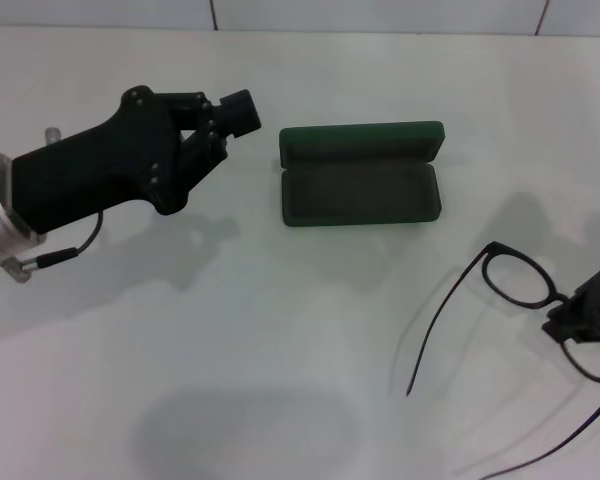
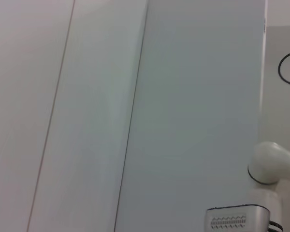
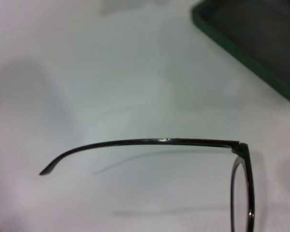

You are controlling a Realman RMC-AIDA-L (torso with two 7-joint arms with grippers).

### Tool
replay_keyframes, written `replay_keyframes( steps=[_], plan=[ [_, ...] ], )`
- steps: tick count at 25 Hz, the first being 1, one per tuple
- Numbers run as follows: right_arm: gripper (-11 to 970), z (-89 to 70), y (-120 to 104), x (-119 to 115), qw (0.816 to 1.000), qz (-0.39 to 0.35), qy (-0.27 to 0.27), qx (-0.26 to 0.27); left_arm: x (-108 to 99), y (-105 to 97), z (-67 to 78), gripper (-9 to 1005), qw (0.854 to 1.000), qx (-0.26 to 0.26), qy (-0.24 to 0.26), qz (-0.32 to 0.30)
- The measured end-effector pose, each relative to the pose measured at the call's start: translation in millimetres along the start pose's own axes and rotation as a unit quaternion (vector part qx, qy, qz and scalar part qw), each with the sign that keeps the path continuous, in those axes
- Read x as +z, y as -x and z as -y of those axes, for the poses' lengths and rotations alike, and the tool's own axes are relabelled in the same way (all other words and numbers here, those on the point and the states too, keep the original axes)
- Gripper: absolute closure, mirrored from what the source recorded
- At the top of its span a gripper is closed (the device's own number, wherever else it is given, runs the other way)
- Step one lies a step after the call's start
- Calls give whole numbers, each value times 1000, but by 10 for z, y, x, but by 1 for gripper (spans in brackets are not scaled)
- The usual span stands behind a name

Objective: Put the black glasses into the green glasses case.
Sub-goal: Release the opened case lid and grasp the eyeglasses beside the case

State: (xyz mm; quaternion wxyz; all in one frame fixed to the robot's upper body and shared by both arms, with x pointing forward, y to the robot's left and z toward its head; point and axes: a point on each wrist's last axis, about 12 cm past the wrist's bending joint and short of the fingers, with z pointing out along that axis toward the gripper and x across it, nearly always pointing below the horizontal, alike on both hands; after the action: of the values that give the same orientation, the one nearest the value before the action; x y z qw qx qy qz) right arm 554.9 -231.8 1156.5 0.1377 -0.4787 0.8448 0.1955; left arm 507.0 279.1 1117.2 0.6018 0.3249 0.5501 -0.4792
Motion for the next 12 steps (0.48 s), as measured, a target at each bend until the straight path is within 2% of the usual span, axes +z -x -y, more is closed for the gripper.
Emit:
replay_keyframes(
  steps=[4, 12],
  plan=[
    [852, 71, 120, -85, 998, -48, -29, 19, -13, -17, -9, 974, 1000, 1, 4, -2],
    [854, 86, 427, -207, 993, -94, -67, 16, -28, -29, 0, 974, 1000, -1, 6, -3]
  ],
)
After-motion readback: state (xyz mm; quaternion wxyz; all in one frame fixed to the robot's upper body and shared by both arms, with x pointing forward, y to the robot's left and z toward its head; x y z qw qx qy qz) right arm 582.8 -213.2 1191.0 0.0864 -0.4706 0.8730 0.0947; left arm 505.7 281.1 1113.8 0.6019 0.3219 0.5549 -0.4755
